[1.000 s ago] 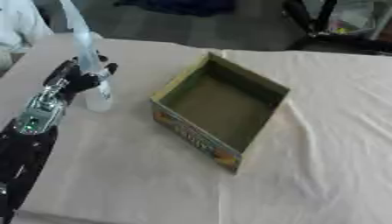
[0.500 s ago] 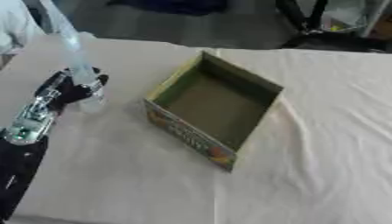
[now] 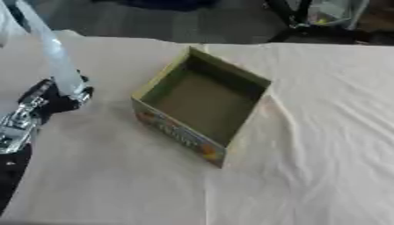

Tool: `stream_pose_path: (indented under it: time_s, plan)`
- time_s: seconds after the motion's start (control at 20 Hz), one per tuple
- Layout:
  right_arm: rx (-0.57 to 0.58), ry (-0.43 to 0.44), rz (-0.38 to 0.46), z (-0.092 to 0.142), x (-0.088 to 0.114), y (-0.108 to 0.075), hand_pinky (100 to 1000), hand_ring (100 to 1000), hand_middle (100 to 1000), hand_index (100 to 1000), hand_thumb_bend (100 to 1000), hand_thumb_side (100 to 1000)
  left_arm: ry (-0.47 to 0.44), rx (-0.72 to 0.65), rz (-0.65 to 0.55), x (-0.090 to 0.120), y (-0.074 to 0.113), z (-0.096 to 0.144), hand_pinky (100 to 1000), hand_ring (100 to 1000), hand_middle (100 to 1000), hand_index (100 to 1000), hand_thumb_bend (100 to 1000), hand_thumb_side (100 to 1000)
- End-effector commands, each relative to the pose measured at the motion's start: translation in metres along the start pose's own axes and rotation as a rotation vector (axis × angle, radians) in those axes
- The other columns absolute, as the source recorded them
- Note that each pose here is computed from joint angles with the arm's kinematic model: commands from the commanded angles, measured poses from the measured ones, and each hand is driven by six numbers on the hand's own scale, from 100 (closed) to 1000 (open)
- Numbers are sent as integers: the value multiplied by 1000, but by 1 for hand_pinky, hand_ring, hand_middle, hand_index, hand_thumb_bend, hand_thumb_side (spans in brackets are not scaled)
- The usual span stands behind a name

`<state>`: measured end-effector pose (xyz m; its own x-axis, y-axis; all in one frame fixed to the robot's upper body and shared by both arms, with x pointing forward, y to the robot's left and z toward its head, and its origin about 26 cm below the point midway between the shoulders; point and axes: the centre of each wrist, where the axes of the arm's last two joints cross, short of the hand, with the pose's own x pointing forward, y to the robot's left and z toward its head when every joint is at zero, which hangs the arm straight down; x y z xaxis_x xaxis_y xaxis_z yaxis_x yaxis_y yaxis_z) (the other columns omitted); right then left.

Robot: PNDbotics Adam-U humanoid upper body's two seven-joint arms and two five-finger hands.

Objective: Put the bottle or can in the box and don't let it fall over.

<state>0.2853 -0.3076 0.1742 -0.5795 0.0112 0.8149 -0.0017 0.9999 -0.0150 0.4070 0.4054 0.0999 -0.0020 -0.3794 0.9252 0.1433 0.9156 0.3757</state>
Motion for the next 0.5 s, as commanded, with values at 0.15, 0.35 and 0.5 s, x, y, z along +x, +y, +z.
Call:
stream_pose_path:
  time_s: [0.15, 0.35, 0.5]
  plan:
    - [10, -36, 12, -4, 9, 0, 1000, 1000, 1000, 1000, 100, 470, 17, 79, -30, 3, 7, -1, 992, 931, 1000, 493, 100, 542]
    - [8, -36, 12, -4, 10, 0, 1000, 1000, 1000, 1000, 100, 470, 13, 76, -7, 2, 3, -3, 966, 743, 1000, 302, 100, 544]
    - [7, -35, 12, -4, 10, 0, 1000, 1000, 1000, 1000, 100, 470, -10, 52, 8, 5, 3, -3, 948, 670, 1000, 201, 100, 547]
